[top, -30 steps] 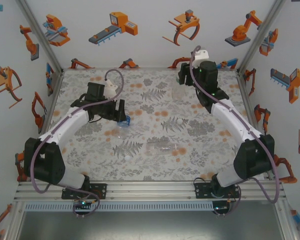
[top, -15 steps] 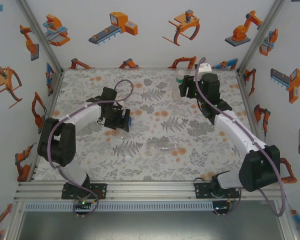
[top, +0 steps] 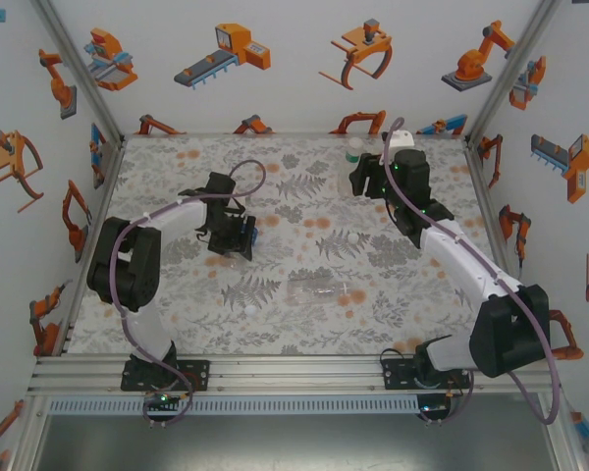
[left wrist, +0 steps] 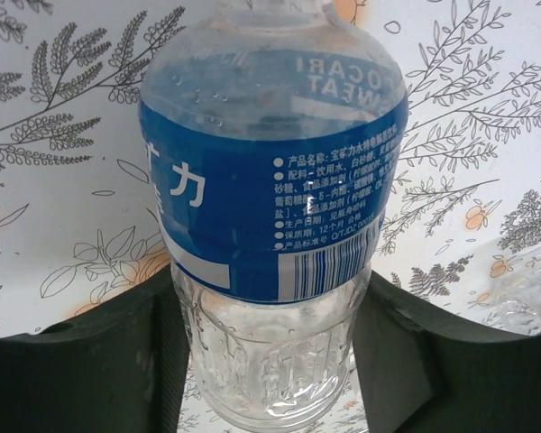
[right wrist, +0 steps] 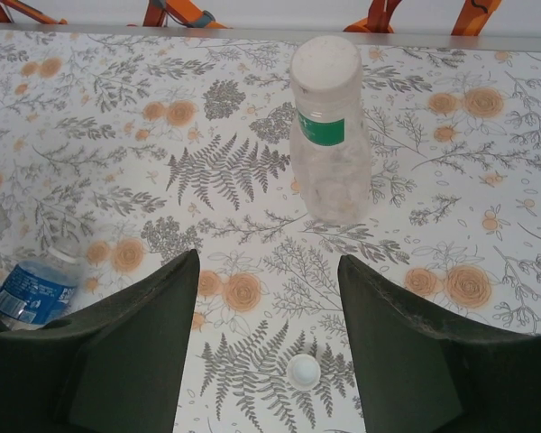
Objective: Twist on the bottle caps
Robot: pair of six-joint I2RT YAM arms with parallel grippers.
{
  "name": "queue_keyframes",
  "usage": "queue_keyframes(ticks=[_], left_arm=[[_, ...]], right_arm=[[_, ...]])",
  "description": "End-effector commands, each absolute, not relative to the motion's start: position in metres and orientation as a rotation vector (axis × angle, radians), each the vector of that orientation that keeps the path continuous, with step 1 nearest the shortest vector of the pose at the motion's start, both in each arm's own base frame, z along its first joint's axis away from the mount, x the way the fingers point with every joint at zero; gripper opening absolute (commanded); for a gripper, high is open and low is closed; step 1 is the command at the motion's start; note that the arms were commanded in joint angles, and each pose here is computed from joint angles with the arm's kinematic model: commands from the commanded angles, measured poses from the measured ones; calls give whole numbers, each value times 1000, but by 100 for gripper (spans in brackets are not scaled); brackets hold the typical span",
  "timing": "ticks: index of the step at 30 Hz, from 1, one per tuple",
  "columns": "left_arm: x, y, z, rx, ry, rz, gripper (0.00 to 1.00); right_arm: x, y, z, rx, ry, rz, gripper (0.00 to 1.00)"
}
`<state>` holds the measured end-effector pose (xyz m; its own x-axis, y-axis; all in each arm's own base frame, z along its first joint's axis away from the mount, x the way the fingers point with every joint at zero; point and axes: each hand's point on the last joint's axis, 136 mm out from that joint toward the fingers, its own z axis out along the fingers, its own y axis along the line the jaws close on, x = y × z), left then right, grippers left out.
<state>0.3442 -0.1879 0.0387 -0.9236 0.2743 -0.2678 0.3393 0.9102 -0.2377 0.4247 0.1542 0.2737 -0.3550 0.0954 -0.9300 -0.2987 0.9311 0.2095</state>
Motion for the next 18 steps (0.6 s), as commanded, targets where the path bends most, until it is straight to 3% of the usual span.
queue_keyframes(ticks=[1,10,18], left_arm=[[343,-184,34,465,2867,-373,53],[349,-194,80,516,2720,-451,44],[339,-241,180,684,2318,-811,43]], right_arm=[[425,156,284,-139,1857,446,58],[405,173,293,-169,1864,544,58],[366,215,317,-206,1824,835,58]])
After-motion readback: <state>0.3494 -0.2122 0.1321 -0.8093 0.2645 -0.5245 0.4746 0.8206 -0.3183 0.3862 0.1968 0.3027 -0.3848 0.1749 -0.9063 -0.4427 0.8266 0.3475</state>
